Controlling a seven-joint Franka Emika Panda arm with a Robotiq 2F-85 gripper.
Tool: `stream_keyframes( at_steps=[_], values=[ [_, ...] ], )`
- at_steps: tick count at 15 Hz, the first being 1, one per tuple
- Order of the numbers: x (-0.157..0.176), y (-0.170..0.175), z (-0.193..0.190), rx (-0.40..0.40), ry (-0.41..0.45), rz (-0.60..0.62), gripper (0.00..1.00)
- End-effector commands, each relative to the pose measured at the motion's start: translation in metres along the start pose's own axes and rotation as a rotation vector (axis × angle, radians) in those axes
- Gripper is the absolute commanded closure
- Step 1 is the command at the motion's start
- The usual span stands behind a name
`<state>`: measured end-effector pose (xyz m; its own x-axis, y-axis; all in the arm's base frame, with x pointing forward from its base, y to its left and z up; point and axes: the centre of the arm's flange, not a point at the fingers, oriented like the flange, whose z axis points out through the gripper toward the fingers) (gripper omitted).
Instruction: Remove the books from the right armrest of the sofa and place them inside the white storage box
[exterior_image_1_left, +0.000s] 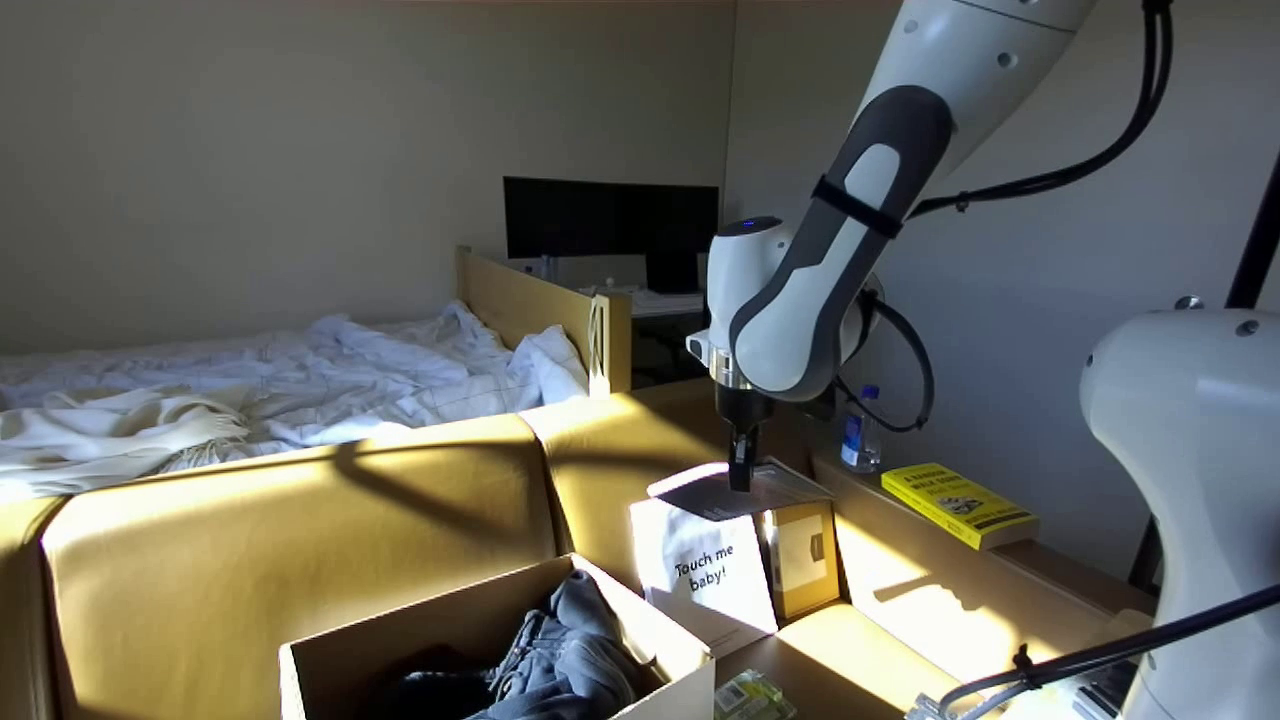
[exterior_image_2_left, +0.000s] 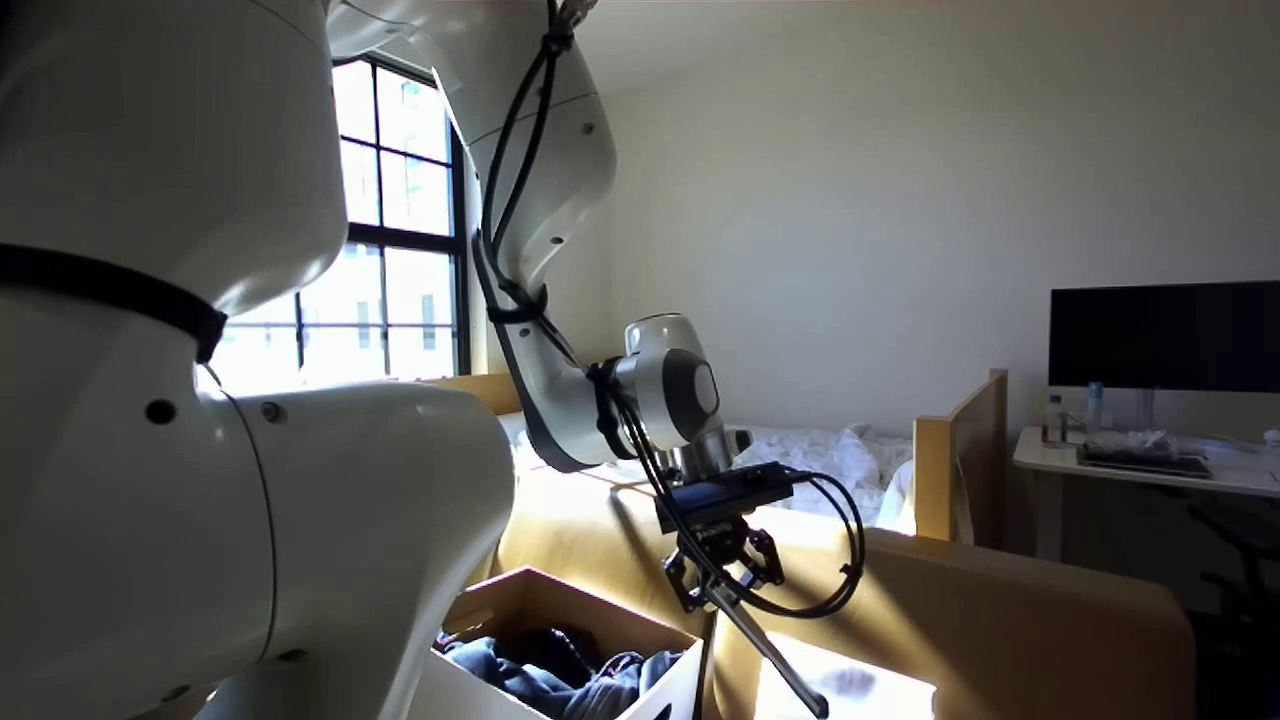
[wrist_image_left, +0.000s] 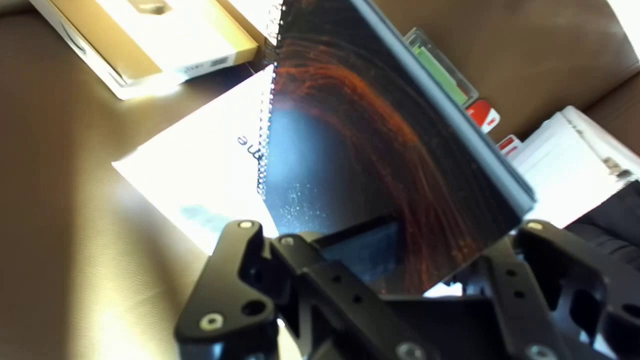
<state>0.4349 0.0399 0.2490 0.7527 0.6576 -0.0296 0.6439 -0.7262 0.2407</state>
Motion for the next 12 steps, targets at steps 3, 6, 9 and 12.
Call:
stream_keyframes(
  at_steps=[3,6,9,12],
  values=[
    [0.009,-0.015,-0.069,0.165,0.062,-0.218,0.98],
    [0.023,-0.013,-0.103,0.212,0.123,-0.328,0.97],
    [0.025,-0.016,-0.136,0.257,0.158,-0.447,0.97],
    [0.008,-0.014,-0.159,0.314,0.158,-0.567,0.97]
  ],
)
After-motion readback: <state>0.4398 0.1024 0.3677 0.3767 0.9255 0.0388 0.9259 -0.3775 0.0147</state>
